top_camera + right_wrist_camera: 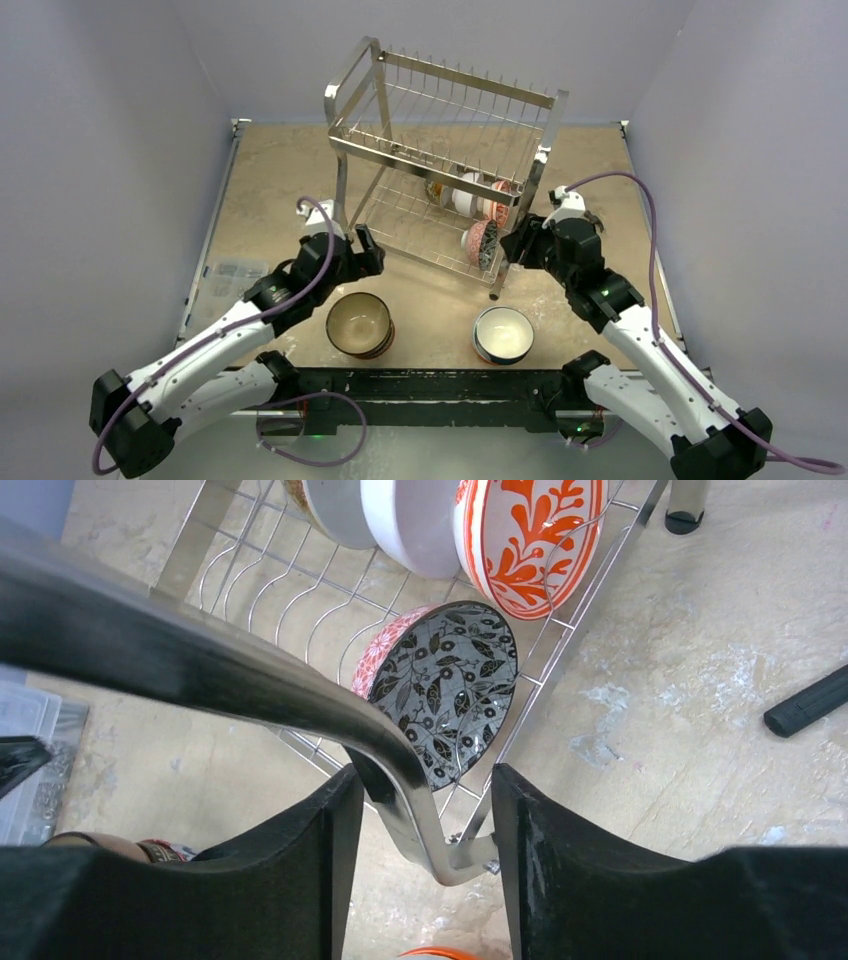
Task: Load the bowls into the dish rack
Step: Pick up the bowl from the center of the board.
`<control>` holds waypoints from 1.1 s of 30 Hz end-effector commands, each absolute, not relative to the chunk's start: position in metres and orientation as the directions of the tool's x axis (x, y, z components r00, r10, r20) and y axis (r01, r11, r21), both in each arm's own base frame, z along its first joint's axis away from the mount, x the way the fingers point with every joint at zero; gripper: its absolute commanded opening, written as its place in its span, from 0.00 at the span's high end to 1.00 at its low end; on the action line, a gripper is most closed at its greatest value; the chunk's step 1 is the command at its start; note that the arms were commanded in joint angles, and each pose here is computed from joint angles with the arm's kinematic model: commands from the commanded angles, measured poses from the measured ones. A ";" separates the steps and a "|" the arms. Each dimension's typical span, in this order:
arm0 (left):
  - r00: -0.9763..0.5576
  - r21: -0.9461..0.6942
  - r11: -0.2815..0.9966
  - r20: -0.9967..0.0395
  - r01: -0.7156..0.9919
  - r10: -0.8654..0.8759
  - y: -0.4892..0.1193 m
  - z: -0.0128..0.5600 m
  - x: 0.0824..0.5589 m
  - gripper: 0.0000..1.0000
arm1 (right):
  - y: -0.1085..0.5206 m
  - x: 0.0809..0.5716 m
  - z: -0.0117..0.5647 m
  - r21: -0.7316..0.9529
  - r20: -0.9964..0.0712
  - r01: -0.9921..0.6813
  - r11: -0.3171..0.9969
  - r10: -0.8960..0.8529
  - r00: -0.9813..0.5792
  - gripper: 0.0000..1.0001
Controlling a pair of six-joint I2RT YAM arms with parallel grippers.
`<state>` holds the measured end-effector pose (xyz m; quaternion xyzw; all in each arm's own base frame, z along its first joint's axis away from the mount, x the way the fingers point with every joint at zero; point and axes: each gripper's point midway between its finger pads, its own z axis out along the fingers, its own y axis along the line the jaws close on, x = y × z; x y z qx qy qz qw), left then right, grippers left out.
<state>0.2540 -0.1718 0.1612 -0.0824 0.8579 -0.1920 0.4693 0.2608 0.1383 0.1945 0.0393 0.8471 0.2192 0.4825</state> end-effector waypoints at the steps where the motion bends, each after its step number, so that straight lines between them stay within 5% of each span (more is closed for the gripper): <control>1: -0.527 -0.396 0.902 -0.737 -0.170 -0.423 -0.127 0.177 0.233 0.08 | 0.142 0.270 0.205 0.430 -0.810 -0.153 0.890 0.306 -0.500 0.46; 11: -0.558 -0.335 0.811 -0.597 -0.479 -0.576 -0.077 0.165 0.177 0.15 | 0.147 0.270 0.198 0.444 -0.797 -0.161 0.882 0.305 -0.522 0.45; 27: -0.752 -0.334 0.816 -0.331 -0.472 -0.570 -0.107 0.095 0.126 0.37 | 0.145 0.266 0.197 0.446 -0.793 -0.154 0.882 0.310 -0.525 0.45; 33: -0.769 -0.347 0.811 -0.289 -0.470 -0.570 -0.118 0.077 0.125 0.54 | 0.143 0.263 0.202 0.448 -0.796 -0.157 0.880 0.313 -0.518 0.45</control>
